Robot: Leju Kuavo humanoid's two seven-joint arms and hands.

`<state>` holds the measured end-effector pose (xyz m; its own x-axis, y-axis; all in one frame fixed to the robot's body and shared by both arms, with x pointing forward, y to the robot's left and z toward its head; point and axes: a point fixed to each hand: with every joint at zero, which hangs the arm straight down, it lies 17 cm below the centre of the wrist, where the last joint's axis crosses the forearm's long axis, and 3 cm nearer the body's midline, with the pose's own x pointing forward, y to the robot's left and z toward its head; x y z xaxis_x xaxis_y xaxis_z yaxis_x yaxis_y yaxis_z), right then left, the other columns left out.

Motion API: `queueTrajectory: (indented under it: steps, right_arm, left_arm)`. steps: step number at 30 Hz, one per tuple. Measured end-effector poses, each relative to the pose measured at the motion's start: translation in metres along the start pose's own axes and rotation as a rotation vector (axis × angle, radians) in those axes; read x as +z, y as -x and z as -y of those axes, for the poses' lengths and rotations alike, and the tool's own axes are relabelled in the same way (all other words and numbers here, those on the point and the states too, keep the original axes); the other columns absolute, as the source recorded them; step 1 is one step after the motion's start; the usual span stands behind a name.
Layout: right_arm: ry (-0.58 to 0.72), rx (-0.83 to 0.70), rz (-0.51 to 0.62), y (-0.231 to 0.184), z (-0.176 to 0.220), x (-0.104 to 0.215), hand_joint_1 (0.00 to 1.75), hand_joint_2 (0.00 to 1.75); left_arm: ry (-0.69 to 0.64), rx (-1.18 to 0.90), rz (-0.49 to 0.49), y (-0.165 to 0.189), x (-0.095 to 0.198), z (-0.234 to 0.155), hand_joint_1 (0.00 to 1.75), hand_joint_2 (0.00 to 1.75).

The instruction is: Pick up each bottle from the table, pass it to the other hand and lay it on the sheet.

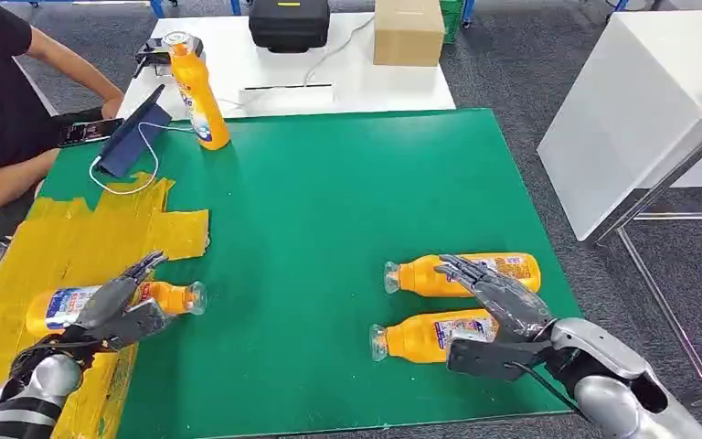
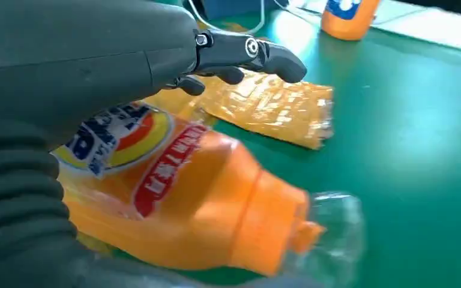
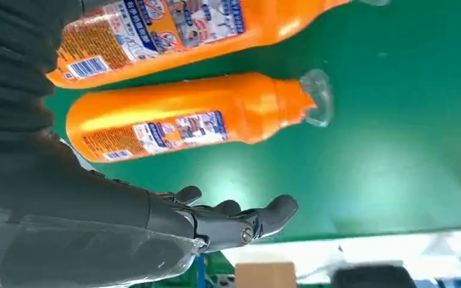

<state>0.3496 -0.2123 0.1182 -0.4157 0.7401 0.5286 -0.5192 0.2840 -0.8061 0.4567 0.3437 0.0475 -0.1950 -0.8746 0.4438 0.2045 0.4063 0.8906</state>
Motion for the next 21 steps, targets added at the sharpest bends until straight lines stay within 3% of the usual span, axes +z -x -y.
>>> queueTrajectory:
  steps: [9, 21]
  right_arm:
    - [-0.042, -0.018, -0.091, 0.035, -0.017, 0.004, 0.00, 1.75]
    - [-0.120, -0.032, -0.183, 0.067, -0.046, 0.031, 0.00, 1.75]
  left_arm:
    - [-0.196, 0.448, 0.124, -0.043, -0.005, -0.055, 0.00, 0.00]
    - [-0.324, 0.523, 0.163, -0.053, 0.003, -0.092, 0.00, 0.00]
